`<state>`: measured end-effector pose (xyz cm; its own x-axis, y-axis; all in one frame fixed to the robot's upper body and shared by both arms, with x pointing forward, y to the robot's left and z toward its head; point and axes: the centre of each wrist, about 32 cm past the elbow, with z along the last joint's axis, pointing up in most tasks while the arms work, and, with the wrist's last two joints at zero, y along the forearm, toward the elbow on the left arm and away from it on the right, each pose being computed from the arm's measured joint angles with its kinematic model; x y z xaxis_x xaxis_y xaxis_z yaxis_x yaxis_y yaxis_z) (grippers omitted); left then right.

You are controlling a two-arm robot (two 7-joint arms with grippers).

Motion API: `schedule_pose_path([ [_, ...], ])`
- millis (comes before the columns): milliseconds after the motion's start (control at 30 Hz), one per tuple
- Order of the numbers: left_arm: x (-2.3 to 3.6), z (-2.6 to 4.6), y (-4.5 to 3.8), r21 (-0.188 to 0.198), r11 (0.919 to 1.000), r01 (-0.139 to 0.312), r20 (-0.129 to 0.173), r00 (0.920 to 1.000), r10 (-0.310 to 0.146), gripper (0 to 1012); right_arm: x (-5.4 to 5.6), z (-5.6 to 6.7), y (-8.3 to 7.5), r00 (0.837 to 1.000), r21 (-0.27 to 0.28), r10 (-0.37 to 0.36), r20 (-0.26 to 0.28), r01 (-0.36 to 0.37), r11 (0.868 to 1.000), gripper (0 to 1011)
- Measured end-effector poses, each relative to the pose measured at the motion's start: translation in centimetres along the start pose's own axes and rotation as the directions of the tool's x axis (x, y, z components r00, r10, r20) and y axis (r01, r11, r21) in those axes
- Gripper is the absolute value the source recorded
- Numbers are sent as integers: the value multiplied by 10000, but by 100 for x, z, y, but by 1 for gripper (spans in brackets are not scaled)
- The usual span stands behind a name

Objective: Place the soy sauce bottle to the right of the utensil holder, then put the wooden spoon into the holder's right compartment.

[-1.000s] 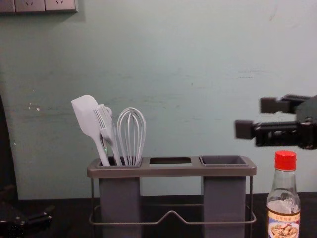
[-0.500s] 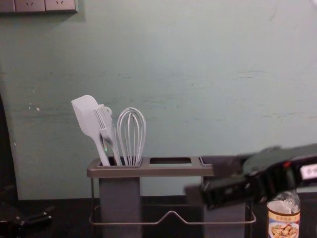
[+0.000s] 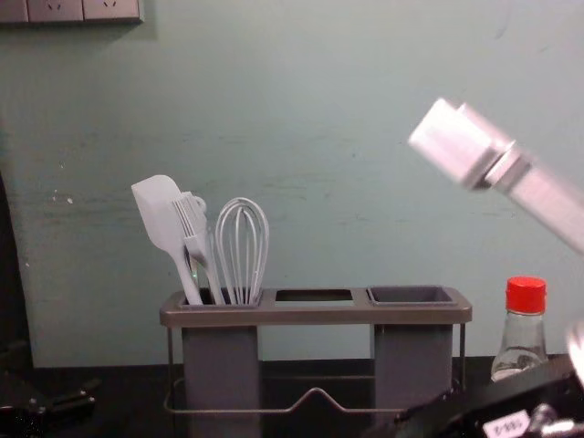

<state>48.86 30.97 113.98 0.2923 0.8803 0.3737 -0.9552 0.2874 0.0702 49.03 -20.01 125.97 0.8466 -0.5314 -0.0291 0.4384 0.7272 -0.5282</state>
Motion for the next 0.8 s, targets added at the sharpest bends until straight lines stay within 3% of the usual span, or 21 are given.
schedule_pose_path([
  [367, 0, 0, 0, 1, 10000, -1, 0, 10000, 1, 1005, 49, -25, 217, 9993, -1078, -311, 215, 332, 9936, 1002],
  [800, 0, 0, 0, 1, 10000, 0, 0, 10000, 0, 1005, 122, -96, 319, 9993, -1397, -387, 9, 385, 9895, 1002],
])
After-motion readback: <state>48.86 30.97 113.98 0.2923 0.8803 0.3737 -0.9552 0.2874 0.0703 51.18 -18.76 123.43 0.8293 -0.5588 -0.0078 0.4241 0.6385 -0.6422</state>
